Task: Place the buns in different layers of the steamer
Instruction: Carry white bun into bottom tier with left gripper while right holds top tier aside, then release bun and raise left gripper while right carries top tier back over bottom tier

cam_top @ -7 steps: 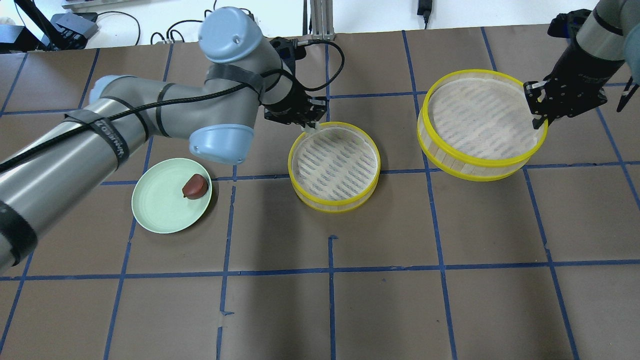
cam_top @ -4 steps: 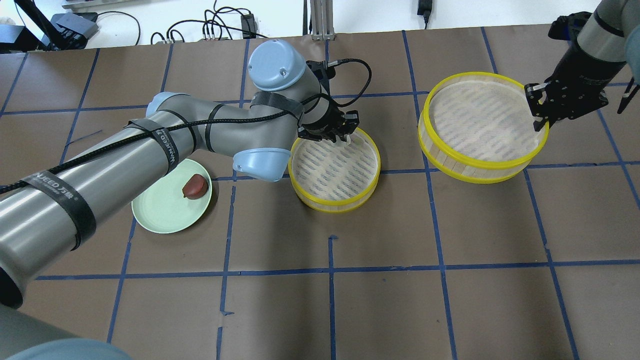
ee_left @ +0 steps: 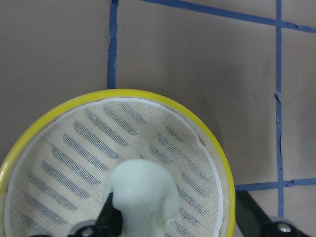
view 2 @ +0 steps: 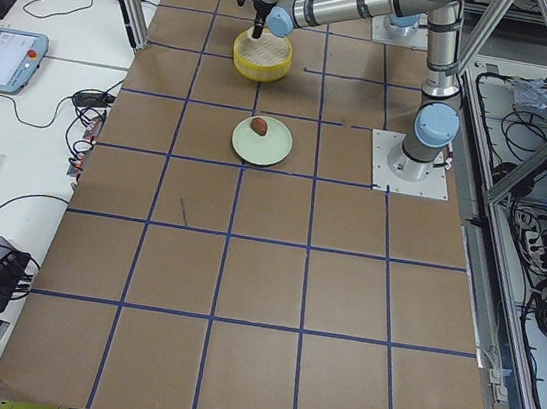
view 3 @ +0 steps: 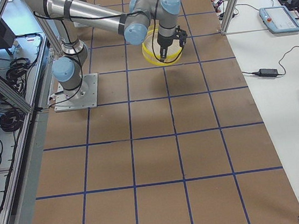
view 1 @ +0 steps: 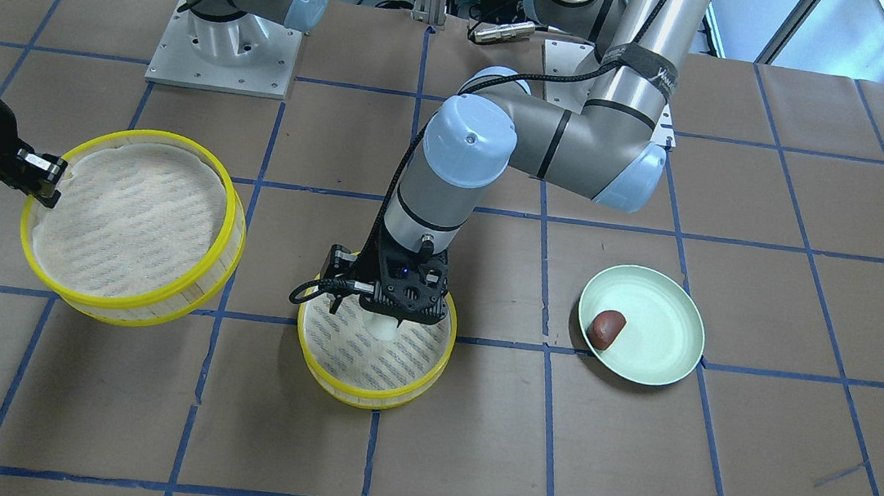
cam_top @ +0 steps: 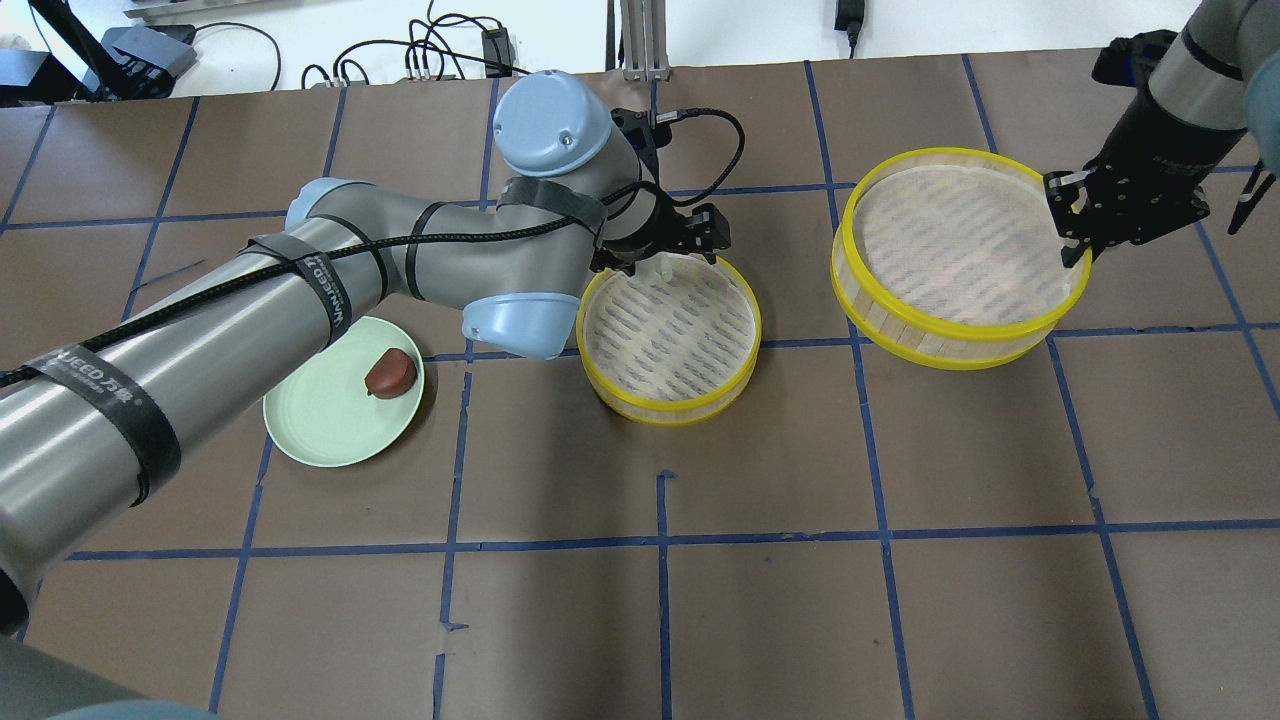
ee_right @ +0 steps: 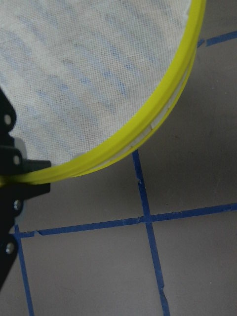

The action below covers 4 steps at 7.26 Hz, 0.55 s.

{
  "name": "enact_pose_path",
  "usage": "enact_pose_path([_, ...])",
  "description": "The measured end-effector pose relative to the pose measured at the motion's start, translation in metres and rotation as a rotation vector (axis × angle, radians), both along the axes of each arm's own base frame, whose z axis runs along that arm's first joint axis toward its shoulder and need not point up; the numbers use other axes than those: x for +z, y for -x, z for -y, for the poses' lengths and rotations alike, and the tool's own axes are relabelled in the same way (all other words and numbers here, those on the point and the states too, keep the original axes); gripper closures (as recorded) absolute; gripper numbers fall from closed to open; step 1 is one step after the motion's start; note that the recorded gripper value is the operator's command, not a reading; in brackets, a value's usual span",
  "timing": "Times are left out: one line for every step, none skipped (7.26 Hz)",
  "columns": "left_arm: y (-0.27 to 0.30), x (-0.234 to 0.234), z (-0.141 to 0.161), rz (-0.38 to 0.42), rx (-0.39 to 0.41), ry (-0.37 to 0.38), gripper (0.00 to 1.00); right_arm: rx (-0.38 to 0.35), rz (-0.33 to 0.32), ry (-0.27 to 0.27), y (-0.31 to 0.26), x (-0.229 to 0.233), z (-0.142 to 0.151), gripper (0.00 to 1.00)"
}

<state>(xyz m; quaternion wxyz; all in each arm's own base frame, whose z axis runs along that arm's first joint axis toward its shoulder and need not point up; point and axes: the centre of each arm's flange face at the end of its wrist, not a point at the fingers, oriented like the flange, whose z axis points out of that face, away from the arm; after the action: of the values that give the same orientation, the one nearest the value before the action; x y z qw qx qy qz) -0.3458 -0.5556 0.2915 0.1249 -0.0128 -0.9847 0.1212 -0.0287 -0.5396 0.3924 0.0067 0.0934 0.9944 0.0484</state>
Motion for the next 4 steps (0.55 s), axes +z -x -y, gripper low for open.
enact_pose_path([-0.008,0.003,0.003,0.048,-0.021,0.026,0.00,-0.003,0.003,-0.007,-0.001,-0.002,-0.001,0.96])
enact_pose_path([-0.013,0.005,0.005,0.073,-0.032,0.038,0.00,-0.004,0.005,-0.010,-0.002,-0.002,-0.001,0.96])
enact_pose_path([-0.019,0.008,0.007,0.087,-0.038,0.040,0.00,-0.005,0.005,-0.010,-0.003,-0.002,-0.002,0.96])
enact_pose_path([-0.038,0.018,0.012,0.107,-0.055,0.031,0.00,-0.028,0.010,-0.008,-0.009,-0.002,-0.001,0.96])
